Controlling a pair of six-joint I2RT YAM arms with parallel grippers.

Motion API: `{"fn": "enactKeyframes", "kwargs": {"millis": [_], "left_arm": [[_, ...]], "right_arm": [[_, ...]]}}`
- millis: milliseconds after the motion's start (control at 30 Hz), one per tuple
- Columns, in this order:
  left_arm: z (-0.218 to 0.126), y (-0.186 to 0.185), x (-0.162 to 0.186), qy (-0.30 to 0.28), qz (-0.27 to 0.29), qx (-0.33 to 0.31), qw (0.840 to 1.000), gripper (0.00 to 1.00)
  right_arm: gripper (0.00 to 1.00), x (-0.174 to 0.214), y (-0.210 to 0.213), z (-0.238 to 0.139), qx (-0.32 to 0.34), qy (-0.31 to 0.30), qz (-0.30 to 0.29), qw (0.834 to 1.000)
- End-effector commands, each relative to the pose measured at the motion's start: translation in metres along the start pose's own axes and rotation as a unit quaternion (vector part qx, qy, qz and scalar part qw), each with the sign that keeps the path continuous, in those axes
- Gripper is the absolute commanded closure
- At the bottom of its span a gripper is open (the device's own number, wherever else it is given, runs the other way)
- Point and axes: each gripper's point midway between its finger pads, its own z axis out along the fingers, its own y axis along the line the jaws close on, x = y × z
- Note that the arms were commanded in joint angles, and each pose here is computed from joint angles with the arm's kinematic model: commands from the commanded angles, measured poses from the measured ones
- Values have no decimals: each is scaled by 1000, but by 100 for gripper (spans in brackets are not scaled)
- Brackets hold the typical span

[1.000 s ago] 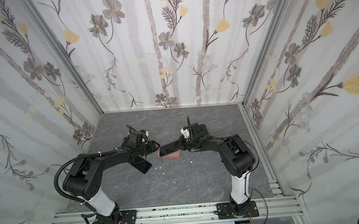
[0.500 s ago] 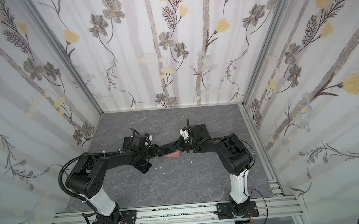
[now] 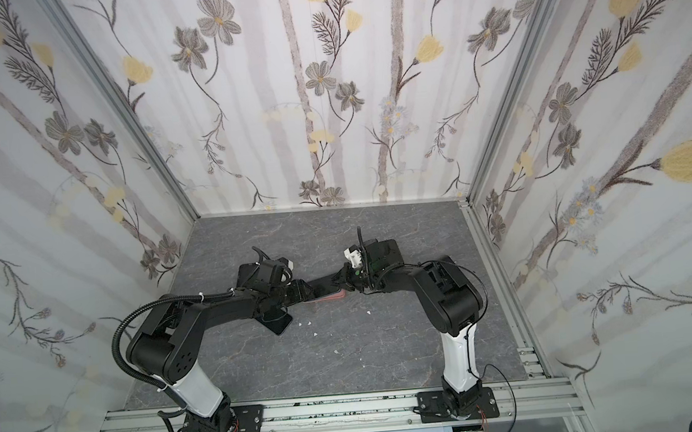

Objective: Put the phone into the phone case
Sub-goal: 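Press the blue phone down into the pink case with the right gripper while left holds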

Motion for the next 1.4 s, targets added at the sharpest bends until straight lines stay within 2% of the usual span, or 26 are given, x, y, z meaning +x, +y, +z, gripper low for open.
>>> {"fn": "enactKeyframes", "kwargs": {"millis": [0, 333, 567, 767, 900, 967, 1133, 1367], "left_arm": [[3, 8, 8, 17, 7, -20, 1000, 50], [-2, 12, 10, 17, 12, -31, 999, 50], [-8, 11, 0, 6, 26, -41, 999, 51], [-4, 16, 10, 22, 27, -45, 998, 52], [-1, 14, 17, 32, 28, -38, 998, 53], [-1, 13, 18, 36, 30, -34, 998, 58], [-2, 12, 21, 40, 34, -32, 998, 59], [-2, 10, 26, 49, 34, -26, 998, 59]], "right_arm": [[80, 12, -51, -5, 120, 4, 27, 992], [58, 0, -21, -20, 144, -3, -6, 990], [53, -3, -15, -44, 187, -13, -26, 982], [57, 4, -22, -54, 207, -14, -39, 977], [67, 14, -28, -47, 190, -5, -31, 981], [72, 18, -30, -41, 182, 2, -27, 983], [84, 23, -24, -29, 144, 10, -16, 989], [88, 26, -35, -24, 158, 18, -10, 987]]}}
